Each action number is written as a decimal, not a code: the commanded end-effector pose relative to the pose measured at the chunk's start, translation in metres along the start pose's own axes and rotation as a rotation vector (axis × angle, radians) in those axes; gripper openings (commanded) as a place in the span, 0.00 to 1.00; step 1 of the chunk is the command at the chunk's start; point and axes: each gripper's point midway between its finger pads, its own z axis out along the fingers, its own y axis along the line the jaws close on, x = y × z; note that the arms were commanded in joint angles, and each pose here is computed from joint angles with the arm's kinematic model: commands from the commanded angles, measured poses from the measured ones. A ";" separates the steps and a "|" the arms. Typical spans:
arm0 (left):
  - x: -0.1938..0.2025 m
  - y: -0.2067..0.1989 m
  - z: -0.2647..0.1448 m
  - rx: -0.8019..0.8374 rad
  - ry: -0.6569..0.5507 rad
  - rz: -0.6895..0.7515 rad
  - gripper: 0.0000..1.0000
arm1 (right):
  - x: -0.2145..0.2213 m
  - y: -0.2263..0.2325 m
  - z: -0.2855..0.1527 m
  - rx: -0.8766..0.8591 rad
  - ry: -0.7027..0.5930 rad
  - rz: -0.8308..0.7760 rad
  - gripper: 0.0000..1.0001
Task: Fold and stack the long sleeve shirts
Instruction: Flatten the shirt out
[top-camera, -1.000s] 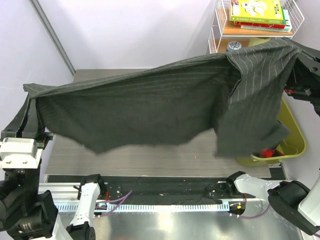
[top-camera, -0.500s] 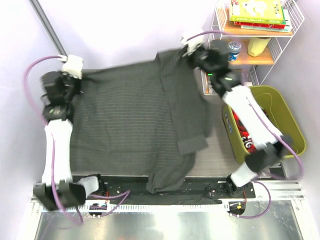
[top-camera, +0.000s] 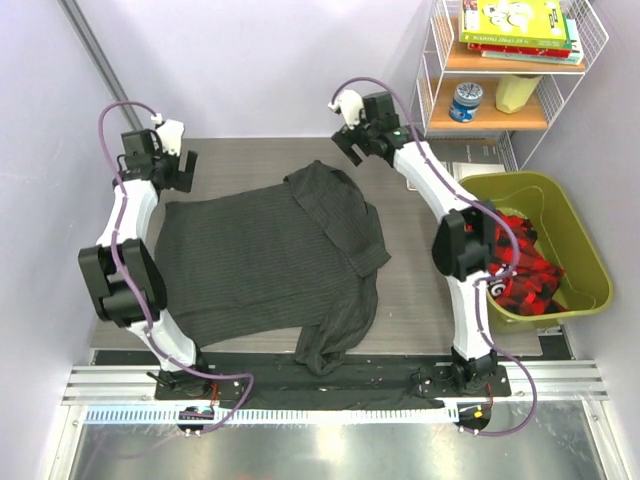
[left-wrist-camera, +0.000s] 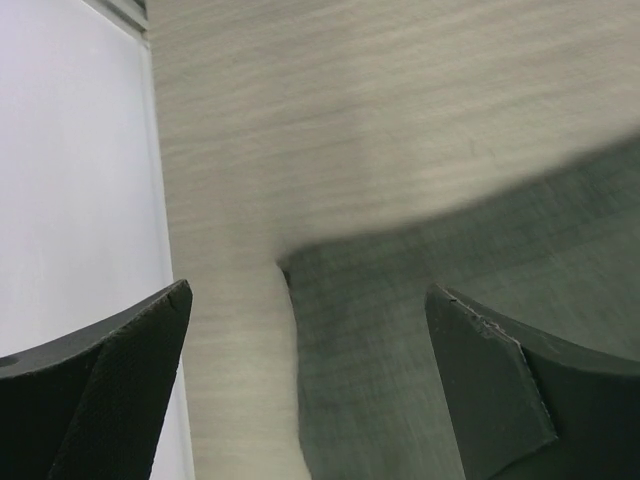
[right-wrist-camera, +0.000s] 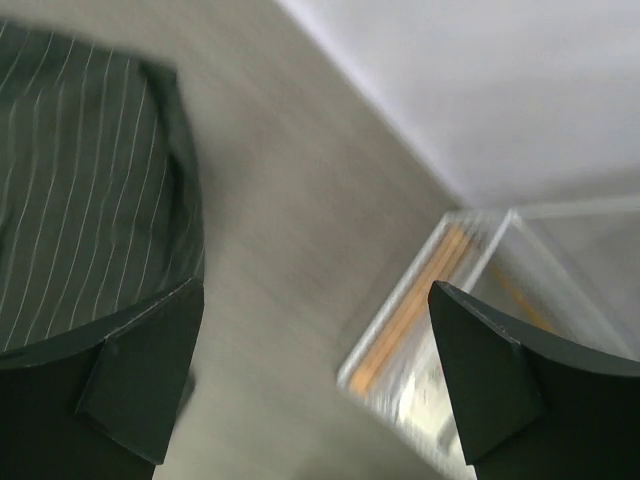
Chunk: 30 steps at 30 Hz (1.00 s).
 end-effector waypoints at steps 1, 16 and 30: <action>0.005 -0.028 -0.054 0.123 0.008 0.014 0.98 | -0.016 -0.013 -0.111 -0.036 -0.001 0.041 1.00; 0.156 -0.149 -0.068 0.447 0.457 0.091 0.70 | 0.149 0.153 -0.200 -0.570 0.376 0.416 0.48; 0.158 -0.097 0.043 0.229 0.637 0.039 0.57 | 0.198 0.151 -0.121 -0.473 0.477 0.560 0.38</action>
